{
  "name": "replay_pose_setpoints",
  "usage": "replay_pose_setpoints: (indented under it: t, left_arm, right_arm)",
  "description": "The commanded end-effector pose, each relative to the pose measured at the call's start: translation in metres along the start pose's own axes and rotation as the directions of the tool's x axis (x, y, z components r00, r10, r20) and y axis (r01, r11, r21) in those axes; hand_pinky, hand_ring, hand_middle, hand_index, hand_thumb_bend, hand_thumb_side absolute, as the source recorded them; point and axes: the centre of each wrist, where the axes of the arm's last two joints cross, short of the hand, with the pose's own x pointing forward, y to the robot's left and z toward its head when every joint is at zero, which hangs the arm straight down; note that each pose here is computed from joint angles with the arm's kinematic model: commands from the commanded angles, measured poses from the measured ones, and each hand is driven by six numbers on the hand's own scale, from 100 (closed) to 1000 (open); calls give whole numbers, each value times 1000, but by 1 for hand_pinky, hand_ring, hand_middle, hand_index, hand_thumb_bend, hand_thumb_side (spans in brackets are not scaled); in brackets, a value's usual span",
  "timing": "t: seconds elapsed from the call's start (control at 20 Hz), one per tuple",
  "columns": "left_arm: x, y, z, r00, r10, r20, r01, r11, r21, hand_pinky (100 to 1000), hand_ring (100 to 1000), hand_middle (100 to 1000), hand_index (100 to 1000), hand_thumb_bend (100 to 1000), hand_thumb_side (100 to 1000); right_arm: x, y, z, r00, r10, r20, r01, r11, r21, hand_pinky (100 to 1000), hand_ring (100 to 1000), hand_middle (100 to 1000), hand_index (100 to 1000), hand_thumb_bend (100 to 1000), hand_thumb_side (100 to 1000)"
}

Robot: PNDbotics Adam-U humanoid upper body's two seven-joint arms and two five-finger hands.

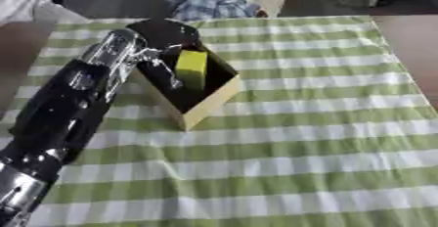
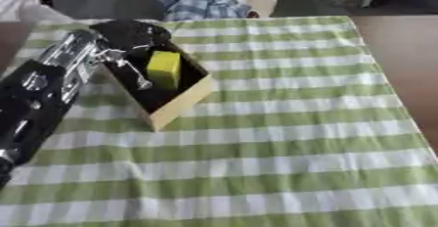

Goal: Pick up objects on the table and place them in the box.

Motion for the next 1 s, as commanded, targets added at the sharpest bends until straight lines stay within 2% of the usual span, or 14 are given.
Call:
replay_pose_setpoints:
  t: [0.05, 0.25, 0.35, 0.4, 0.45, 0.5, 0.7, 1.0]
  left_arm:
    - [-3, 17, 2, 1000, -6, 5, 6, 999, 43, 801, 914, 907, 921, 452, 399]
    - [-2, 17, 1, 1000, 4, 29, -5, 999, 39, 792, 905, 906, 930, 428, 391]
    - [-2, 18, 2, 999, 16, 30, -17, 999, 41, 782, 899, 900, 928, 381, 369]
    - [-2, 20, 2, 999, 25, 28, -27, 998, 51, 761, 887, 886, 919, 319, 334]
    - [-2, 22, 3, 999, 36, 27, -37, 997, 67, 759, 886, 885, 918, 309, 330]
    - [-1, 26, 4, 998, 47, 31, -49, 995, 84, 745, 878, 874, 910, 249, 303]
    - [3, 55, 16, 993, 79, 90, -93, 982, 166, 710, 855, 839, 889, 112, 250]
    - [14, 105, 53, 973, 115, 200, -172, 941, 293, 671, 832, 800, 840, 100, 245]
  right_arm:
    - [4, -4, -7, 1000, 0, 28, 0, 1000, -5, 584, 579, 595, 758, 100, 743]
    - [4, -4, -7, 1000, -1, 29, 1, 1000, -5, 584, 578, 594, 758, 100, 743]
    - [4, -4, -7, 1000, -1, 29, 1, 1000, -4, 584, 578, 594, 758, 100, 743]
    - [4, -4, -7, 1000, -1, 30, 1, 1000, -4, 584, 579, 594, 758, 100, 742]
    - [4, -4, -7, 1000, -1, 30, 1, 1000, -4, 584, 579, 594, 758, 100, 742]
    - [4, -4, -7, 1000, -1, 30, 1, 1000, -4, 585, 579, 594, 758, 100, 742]
    - [4, -4, -7, 999, 1, 32, -1, 1000, -1, 585, 580, 594, 758, 100, 740]
    - [5, -4, -8, 999, 5, 38, -5, 1000, 3, 589, 582, 596, 758, 100, 737]
